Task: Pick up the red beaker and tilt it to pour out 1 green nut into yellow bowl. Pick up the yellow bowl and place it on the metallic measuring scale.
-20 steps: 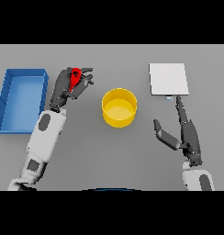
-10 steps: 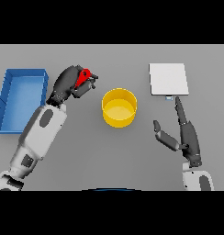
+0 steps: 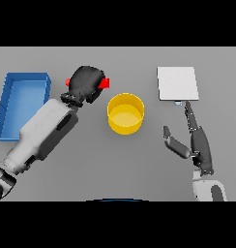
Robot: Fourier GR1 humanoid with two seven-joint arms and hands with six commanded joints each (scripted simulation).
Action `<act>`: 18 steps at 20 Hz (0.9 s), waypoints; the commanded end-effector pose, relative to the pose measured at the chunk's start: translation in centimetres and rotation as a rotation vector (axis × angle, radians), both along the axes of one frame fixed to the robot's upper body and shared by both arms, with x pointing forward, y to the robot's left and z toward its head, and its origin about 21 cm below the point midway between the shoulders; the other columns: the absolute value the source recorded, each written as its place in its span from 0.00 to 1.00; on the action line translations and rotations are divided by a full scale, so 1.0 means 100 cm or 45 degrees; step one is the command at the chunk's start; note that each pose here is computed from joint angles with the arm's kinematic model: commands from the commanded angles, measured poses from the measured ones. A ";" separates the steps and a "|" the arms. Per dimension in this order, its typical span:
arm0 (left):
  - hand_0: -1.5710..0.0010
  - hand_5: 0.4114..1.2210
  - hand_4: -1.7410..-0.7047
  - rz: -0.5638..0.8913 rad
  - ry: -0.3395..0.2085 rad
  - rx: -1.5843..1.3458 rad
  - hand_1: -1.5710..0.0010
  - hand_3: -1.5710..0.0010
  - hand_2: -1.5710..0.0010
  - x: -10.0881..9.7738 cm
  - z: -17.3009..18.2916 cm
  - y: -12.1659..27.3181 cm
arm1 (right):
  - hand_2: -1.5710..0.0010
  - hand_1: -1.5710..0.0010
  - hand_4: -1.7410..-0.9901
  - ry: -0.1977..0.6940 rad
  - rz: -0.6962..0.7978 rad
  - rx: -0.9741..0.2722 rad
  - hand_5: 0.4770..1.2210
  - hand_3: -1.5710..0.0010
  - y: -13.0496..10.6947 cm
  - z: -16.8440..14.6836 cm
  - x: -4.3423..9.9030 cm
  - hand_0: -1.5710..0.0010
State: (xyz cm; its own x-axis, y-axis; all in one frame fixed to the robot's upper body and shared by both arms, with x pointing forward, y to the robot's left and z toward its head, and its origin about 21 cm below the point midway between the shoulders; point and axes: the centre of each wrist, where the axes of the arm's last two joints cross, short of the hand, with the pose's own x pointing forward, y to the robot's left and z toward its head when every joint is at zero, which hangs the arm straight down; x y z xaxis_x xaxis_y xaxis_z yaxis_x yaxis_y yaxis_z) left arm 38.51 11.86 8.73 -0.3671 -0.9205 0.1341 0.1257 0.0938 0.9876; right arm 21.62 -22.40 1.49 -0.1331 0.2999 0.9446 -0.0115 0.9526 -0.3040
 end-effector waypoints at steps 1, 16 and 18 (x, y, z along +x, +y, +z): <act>0.00 0.97 0.05 -0.013 -0.012 0.060 0.00 0.00 0.00 0.002 -0.001 -0.001 | 1.00 1.00 0.61 0.008 0.006 -0.004 0.31 1.00 0.002 -0.002 -0.003 1.00; 0.00 1.00 0.01 -0.450 -0.100 1.003 0.00 0.03 0.00 0.007 0.013 -0.054 | 1.00 1.00 0.60 0.008 -0.054 0.104 0.21 1.00 0.004 -0.011 -0.002 1.00; 0.00 1.00 0.00 -0.476 -0.133 1.095 0.00 0.02 0.00 0.006 0.016 -0.062 | 1.00 1.00 0.60 0.003 -0.053 0.095 0.20 1.00 0.004 -0.011 -0.002 1.00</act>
State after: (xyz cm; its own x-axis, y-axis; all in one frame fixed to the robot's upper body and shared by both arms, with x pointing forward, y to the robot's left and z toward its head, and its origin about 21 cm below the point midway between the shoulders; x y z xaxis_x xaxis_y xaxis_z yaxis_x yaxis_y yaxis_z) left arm 39.06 5.64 10.32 -0.6310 -0.5090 -0.5854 -0.0919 -0.7002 0.7080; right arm 21.43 -21.99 0.35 -0.1203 0.2337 0.9648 0.0273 0.9723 -0.2322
